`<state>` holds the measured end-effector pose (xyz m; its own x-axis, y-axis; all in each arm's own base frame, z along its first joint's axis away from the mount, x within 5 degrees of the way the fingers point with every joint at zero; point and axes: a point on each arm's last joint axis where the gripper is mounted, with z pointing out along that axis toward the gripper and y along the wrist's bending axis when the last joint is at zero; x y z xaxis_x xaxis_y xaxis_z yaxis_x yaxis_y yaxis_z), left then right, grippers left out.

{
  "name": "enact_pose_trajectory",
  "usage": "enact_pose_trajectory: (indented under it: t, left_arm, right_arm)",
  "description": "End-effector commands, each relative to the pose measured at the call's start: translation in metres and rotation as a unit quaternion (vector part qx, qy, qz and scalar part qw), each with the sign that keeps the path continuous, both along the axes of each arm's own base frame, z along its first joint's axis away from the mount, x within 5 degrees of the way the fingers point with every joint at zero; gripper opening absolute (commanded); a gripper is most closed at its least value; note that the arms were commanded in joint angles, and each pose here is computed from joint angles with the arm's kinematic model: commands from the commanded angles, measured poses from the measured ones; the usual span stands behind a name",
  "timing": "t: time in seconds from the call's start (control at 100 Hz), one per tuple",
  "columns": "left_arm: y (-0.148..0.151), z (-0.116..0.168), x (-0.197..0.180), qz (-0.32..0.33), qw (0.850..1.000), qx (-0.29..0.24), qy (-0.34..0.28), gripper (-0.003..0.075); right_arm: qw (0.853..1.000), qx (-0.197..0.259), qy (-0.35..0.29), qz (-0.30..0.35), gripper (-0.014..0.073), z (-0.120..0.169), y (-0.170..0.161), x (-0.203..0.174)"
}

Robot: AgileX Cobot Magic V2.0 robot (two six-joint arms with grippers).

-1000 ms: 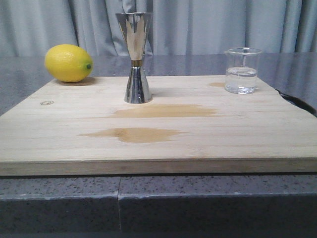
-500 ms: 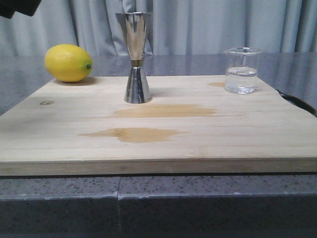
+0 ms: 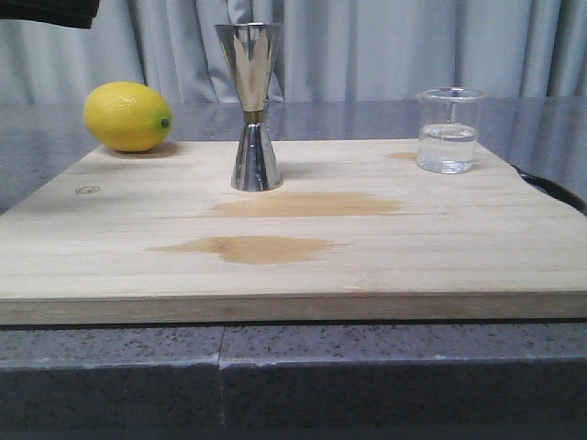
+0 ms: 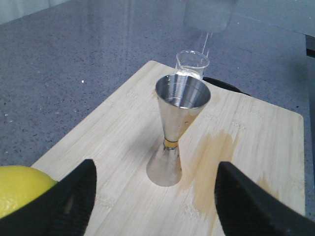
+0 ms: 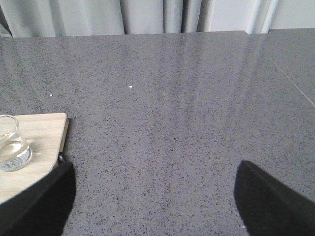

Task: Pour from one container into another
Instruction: 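Reach the left gripper to the steel jigger and grasp its waist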

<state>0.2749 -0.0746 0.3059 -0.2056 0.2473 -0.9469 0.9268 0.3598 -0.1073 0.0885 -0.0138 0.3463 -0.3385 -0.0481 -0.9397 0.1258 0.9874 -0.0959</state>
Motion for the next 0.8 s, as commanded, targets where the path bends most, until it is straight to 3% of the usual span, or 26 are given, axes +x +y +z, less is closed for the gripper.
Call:
enact_pose_trajectory:
  t: [0.0, 0.27, 0.79]
  left_arm:
    - [-0.005, 0.018, 0.000, -0.029, 0.997, -0.057, -0.038, 0.0463]
    - [-0.016, 0.000, 0.013, -0.048, 0.995, -0.070, -0.051, 0.0463]
    - [-0.072, -0.040, 0.028, -0.092, 0.987, -0.129, -0.026, 0.0463]
  right_arm:
    - [0.999, -0.011, -0.044, 0.004, 0.0575, 0.016, 0.000, 0.003]
    - [0.999, -0.011, -0.040, 0.003, 0.0575, 0.016, 0.000, 0.002]
    - [0.999, -0.011, -0.040, 0.003, 0.0575, 0.016, 0.000, 0.002]
